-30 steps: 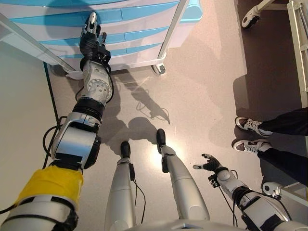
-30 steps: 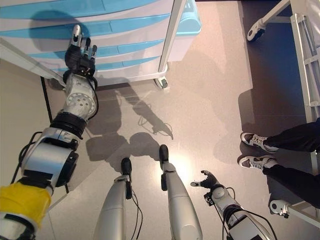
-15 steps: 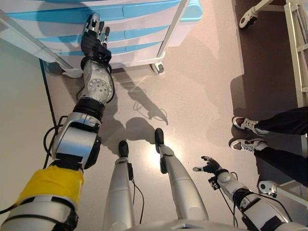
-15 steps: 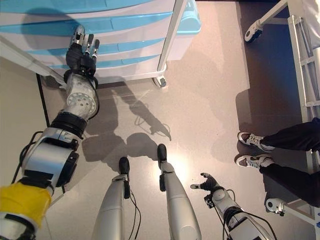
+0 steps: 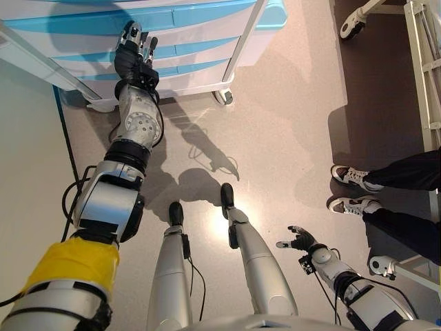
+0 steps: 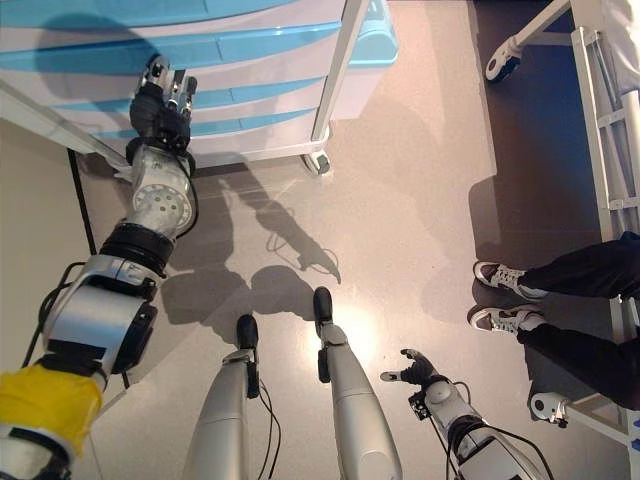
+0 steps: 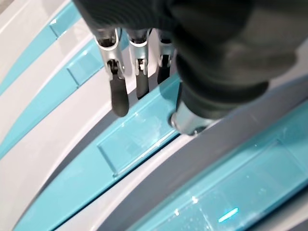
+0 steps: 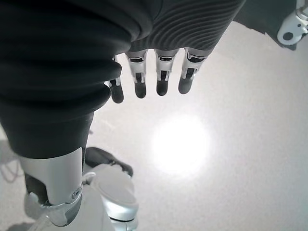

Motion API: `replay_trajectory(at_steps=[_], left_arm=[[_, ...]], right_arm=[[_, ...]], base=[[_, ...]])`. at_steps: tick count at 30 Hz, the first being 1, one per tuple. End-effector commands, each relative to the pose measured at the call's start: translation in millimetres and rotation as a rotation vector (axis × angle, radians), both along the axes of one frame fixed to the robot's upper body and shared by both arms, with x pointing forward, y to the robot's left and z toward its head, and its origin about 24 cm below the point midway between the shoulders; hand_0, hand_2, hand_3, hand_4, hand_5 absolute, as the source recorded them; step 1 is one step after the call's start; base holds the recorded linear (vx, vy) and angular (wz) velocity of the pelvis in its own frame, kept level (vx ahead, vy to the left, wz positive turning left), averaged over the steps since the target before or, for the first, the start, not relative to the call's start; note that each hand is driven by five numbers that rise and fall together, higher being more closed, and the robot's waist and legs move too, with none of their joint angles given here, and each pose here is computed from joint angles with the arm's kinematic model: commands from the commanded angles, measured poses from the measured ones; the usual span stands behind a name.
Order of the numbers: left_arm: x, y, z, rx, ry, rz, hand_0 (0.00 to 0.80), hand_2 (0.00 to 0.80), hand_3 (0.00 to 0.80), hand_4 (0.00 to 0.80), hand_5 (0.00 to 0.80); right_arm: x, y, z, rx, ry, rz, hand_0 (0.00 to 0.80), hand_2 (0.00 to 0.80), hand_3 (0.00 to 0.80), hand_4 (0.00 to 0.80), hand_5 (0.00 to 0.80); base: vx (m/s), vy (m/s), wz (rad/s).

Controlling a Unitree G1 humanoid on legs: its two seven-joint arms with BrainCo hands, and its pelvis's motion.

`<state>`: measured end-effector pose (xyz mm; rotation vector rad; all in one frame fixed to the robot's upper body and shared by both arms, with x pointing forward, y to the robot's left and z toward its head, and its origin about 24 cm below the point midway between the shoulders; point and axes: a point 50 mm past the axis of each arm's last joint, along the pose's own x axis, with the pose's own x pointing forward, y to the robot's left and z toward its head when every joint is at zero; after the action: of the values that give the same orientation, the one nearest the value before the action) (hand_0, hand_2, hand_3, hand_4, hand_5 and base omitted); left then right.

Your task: Open the drawer and pick up the medicine

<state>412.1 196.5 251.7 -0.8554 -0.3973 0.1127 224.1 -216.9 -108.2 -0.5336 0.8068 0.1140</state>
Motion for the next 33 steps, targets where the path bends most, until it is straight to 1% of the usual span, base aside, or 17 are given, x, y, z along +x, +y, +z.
replay_trajectory(at_steps=[1, 7, 16, 22, 23, 25, 28, 29, 33], left_arm=[[-13.6, -0.7, 77.8, 0.013, -0.282, 0.016, 0.800, 0.800, 0.800, 0.800, 0.800], [-14.3, -4.3, 78.6, 0.019, -0.294, 0.001, 0.800, 0.800, 0.800, 0.800, 0.800], [-14.8, -26.2, 65.4, -0.018, -0.316, -0.091, 0.800, 0.800, 0.800, 0.800, 0.800], [-17.8, -55.6, 42.9, -0.070, -0.317, -0.204, 0.800, 0.800, 0.800, 0.800, 0.800], [-19.4, -64.6, 34.7, -0.093, -0.312, -0.239, 0.800, 0.800, 0.800, 0.800, 0.800], [-19.6, -65.0, 34.0, -0.094, -0.310, -0.239, 0.800, 0.800, 0.800, 0.800, 0.800], [-22.1, -74.6, 20.6, -0.129, -0.294, -0.276, 0.800, 0.800, 0.800, 0.800, 0.800], [-24.5, -81.8, 11.7, -0.168, -0.290, -0.304, 0.800, 0.800, 0.800, 0.800, 0.800], [-29.2, -96.4, -10.5, -0.212, -0.246, -0.359, 0.800, 0.800, 0.800, 0.800, 0.800]], right_arm=[[-11.4, -28.0, -0.7, -0.078, 0.039, -0.030, 0.000, 0.000, 0.000, 0.000, 0.000], [-10.1, -28.4, 0.4, -0.082, 0.033, -0.023, 0.000, 0.000, 0.000, 0.000, 0.000], [-12.7, -24.2, -2.2, -0.065, 0.041, -0.015, 0.000, 0.000, 0.000, 0.000, 0.000], [-13.5, -19.7, -3.7, -0.061, 0.044, -0.001, 0.000, 0.000, 0.000, 0.000, 0.000], [-13.1, -18.4, -3.8, -0.059, 0.042, 0.002, 0.000, 0.000, 0.000, 0.000, 0.000], [-13.6, -18.6, -4.0, -0.059, 0.043, 0.002, 0.000, 0.000, 0.000, 0.000, 0.000], [-11.9, -13.5, -4.1, -0.049, 0.036, 0.009, 0.000, 0.000, 0.000, 0.000, 0.000], [-10.9, -10.4, -4.2, -0.045, 0.032, 0.016, 0.000, 0.000, 0.000, 0.000, 0.000], [-9.6, -5.1, -4.3, -0.035, 0.024, 0.026, 0.000, 0.000, 0.000, 0.000, 0.000]], base=[[0.000, 0.000, 0.00], [0.000, 0.000, 0.00], [0.000, 0.000, 0.00], [-0.003, -0.006, 0.00], [-0.017, -0.031, 0.02], [-0.011, -0.018, 0.05], [-0.020, -0.031, 0.12], [-0.020, -0.037, 0.12], [-0.020, -0.041, 0.09]])
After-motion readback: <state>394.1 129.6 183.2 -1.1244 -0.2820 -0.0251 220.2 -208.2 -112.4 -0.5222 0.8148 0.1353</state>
